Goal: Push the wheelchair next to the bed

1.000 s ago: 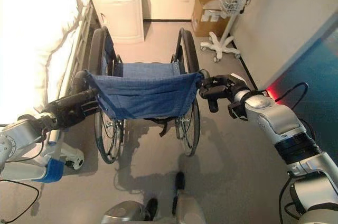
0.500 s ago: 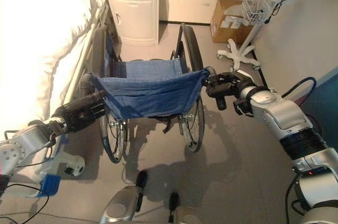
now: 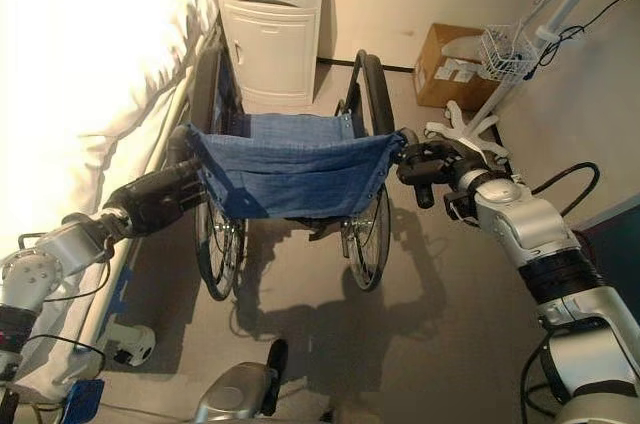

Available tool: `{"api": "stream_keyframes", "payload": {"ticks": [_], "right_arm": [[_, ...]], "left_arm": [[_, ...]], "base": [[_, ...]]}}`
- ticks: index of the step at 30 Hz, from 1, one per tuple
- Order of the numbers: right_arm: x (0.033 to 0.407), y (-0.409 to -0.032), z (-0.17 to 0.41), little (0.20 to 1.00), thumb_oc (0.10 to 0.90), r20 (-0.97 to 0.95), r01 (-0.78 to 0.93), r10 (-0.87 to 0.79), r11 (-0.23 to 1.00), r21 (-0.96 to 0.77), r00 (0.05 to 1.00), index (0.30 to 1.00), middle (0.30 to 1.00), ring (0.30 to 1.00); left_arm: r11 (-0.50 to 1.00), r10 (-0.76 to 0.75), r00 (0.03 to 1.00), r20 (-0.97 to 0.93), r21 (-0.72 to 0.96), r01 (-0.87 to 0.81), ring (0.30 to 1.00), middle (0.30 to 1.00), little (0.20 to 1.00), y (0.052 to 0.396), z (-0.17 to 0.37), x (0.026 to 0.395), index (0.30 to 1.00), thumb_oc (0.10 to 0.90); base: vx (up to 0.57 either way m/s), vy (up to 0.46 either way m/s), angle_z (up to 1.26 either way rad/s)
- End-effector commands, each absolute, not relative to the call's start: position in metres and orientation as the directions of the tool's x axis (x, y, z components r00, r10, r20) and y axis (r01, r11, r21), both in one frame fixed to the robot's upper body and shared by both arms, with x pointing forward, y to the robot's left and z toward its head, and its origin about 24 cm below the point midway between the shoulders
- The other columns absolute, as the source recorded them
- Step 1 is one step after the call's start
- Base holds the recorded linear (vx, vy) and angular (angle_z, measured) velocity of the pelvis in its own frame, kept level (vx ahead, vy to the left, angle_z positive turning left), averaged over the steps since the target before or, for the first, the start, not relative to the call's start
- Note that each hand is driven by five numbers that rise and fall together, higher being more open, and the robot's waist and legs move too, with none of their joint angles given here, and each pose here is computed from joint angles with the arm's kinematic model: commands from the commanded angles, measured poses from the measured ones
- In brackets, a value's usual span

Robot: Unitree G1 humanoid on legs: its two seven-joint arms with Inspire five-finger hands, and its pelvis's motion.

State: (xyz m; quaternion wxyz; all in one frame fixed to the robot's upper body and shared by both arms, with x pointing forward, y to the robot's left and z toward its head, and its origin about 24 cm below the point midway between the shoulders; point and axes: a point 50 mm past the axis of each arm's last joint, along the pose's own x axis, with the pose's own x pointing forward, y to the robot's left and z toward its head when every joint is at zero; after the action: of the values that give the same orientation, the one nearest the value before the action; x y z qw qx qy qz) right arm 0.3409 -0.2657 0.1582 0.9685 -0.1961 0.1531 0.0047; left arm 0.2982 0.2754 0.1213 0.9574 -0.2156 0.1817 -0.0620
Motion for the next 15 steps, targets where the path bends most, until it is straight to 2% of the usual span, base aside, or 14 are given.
{"api": "stream_keyframes", "payload": {"ticks": [1,6,11,15], "right_arm": [[0.339,-0.22,0.193,0.3,0.4,-0.088,-0.275,0.262,0.883,-0.38,0.961,0.3,0.3,0.3],[0.342,-0.225,0.214,0.3,0.4,-0.019,-0.23,0.243,0.89,-0.394,0.97,0.3,0.3,0.3],[0.337,-0.231,0.219,0.3,0.4,-0.051,-0.241,0.242,0.883,-0.403,0.969,0.3,0.3,0.3],[0.335,-0.232,0.219,0.3,0.4,-0.057,-0.248,0.246,0.881,-0.404,0.968,0.3,0.3,0.3]], "left_arm": [[0.899,-0.054,0.998,-0.029,-0.436,0.036,0.3,0.3,0.3,0.308,0.199,0.312,0.3,0.4],[0.905,-0.036,0.999,0.035,-0.422,0.047,0.3,0.3,0.3,0.302,0.216,0.32,0.3,0.4],[0.898,-0.036,0.999,0.014,-0.438,0.039,0.3,0.3,0.3,0.301,0.209,0.314,0.3,0.4],[0.897,-0.024,1.0,0.0,-0.441,0.021,0.3,0.3,0.3,0.303,0.201,0.309,0.3,0.4]], "base": [[0.06,-0.05,-0.03],[0.0,-0.133,0.1],[0.11,-0.09,0.63],[0.06,-0.065,0.09]]}}
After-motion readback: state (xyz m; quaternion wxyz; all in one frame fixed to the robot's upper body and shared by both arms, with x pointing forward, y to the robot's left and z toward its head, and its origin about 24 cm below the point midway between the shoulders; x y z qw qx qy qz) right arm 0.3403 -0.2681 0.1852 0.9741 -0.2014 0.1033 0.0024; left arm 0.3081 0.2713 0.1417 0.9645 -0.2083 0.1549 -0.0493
